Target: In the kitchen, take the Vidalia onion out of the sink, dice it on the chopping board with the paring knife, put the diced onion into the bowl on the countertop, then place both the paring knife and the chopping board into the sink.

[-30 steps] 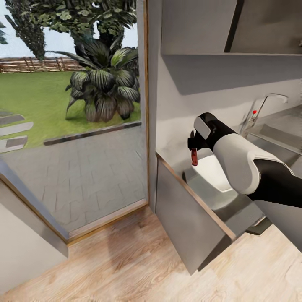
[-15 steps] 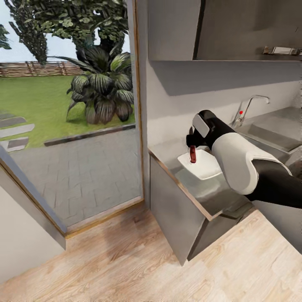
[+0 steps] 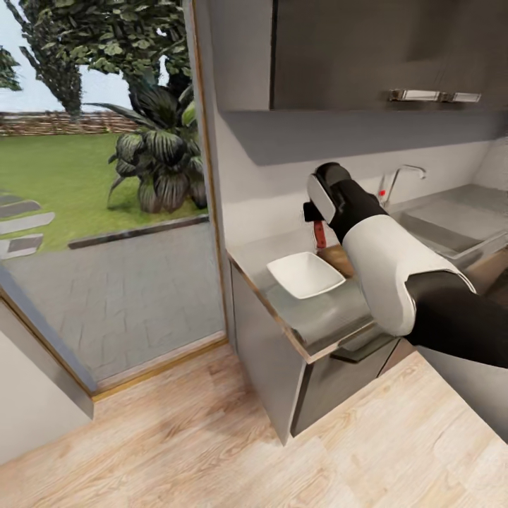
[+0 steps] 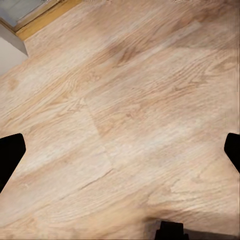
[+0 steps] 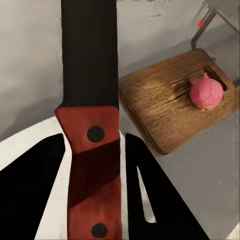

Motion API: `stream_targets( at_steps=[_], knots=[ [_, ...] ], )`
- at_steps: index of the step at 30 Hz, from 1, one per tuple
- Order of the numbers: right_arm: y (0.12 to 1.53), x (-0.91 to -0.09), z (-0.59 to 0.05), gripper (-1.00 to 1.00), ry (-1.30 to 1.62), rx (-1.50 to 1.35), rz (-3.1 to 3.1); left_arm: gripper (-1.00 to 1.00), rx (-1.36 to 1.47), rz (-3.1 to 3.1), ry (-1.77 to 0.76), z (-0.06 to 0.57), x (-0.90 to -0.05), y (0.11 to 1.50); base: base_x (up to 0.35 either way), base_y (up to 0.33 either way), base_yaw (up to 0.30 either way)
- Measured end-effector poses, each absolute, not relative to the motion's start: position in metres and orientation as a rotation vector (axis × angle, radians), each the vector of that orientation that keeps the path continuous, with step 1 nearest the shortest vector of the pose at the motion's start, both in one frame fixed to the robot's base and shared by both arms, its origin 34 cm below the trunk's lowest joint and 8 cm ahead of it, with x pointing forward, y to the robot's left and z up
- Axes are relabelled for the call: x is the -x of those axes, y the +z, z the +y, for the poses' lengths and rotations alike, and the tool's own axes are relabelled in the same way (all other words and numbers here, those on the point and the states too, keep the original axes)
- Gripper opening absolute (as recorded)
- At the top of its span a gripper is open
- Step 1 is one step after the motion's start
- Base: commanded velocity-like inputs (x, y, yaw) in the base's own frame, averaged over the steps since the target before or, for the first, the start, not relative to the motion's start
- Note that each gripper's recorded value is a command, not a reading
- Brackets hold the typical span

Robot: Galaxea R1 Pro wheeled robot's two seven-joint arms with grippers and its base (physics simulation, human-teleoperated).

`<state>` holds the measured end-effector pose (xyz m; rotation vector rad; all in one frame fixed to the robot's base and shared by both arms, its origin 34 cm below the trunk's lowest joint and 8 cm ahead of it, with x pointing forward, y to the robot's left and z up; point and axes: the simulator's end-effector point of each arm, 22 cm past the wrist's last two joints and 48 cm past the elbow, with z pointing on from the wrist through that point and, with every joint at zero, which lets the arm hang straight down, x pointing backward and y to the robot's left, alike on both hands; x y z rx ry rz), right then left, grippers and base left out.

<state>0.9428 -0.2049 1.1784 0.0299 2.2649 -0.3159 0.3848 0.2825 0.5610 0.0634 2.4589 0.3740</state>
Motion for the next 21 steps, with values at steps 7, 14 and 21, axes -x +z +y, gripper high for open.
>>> stream_targets(
  at_steps=[7,14,21],
  knots=[
    [1.203,-0.949,-0.186,-1.00,-0.333,0.082,2.188,1.00,-0.021,2.525,0.426,0.295,-0.370,0.554,0.000,-0.228,0.000],
    [1.247,-0.949,-0.154,-1.00,-0.546,0.316,2.008,1.00,0.194,2.584,0.489,0.308,-0.348,0.548,0.000,-0.019,0.000],
    [1.258,-0.948,-0.141,-1.00,-0.658,0.407,1.928,1.00,0.279,2.601,0.501,0.309,-0.340,0.546,0.000,0.000,0.000]
  ],
)
